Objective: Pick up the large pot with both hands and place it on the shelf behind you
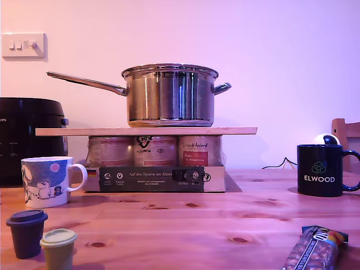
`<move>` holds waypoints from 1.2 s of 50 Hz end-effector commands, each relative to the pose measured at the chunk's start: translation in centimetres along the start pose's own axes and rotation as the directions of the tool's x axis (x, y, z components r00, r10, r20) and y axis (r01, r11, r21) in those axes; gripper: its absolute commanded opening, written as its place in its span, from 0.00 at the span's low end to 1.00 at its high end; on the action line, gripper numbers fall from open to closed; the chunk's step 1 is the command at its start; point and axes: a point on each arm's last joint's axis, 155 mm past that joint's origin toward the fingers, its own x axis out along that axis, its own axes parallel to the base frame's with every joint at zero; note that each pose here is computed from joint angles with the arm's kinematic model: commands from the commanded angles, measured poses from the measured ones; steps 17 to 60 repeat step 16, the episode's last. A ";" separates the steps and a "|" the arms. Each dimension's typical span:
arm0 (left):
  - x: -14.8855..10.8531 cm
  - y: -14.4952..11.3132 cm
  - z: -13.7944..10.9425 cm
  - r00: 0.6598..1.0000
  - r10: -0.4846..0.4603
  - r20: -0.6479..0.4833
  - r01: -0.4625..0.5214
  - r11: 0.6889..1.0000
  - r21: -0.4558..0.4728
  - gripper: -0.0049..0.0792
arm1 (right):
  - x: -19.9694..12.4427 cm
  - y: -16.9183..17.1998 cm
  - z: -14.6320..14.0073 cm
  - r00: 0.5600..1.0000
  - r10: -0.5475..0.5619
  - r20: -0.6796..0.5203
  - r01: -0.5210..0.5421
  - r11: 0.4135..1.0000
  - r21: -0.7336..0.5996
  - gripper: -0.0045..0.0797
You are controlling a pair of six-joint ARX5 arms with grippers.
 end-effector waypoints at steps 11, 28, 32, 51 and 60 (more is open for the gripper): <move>0.1 -0.2 -0.6 1.000 -0.010 -0.013 0.009 0.999 -0.037 0.04 | 0.1 0.7 -6.0 0.975 0.025 -0.219 -0.026 1.000 -0.002 0.04; 0.1 -0.3 -0.7 1.000 -0.010 -0.017 0.009 0.999 -0.051 0.04 | -0.3 0.9 -7.7 0.957 0.032 -0.287 -0.034 0.999 -0.002 0.04; 0.1 -0.3 -0.7 1.000 -0.010 -0.017 0.009 0.999 -0.051 0.04 | -0.3 0.9 -7.7 0.957 0.032 -0.287 -0.034 0.999 -0.002 0.04; 0.1 -0.3 -0.7 1.000 -0.010 -0.017 0.009 0.999 -0.051 0.04 | -0.3 0.9 -7.7 0.957 0.032 -0.287 -0.034 0.999 -0.002 0.04; 0.1 -0.3 -0.7 1.000 -0.010 -0.017 0.009 0.999 -0.051 0.04 | -0.3 0.9 -7.7 0.957 0.032 -0.287 -0.034 0.999 -0.002 0.04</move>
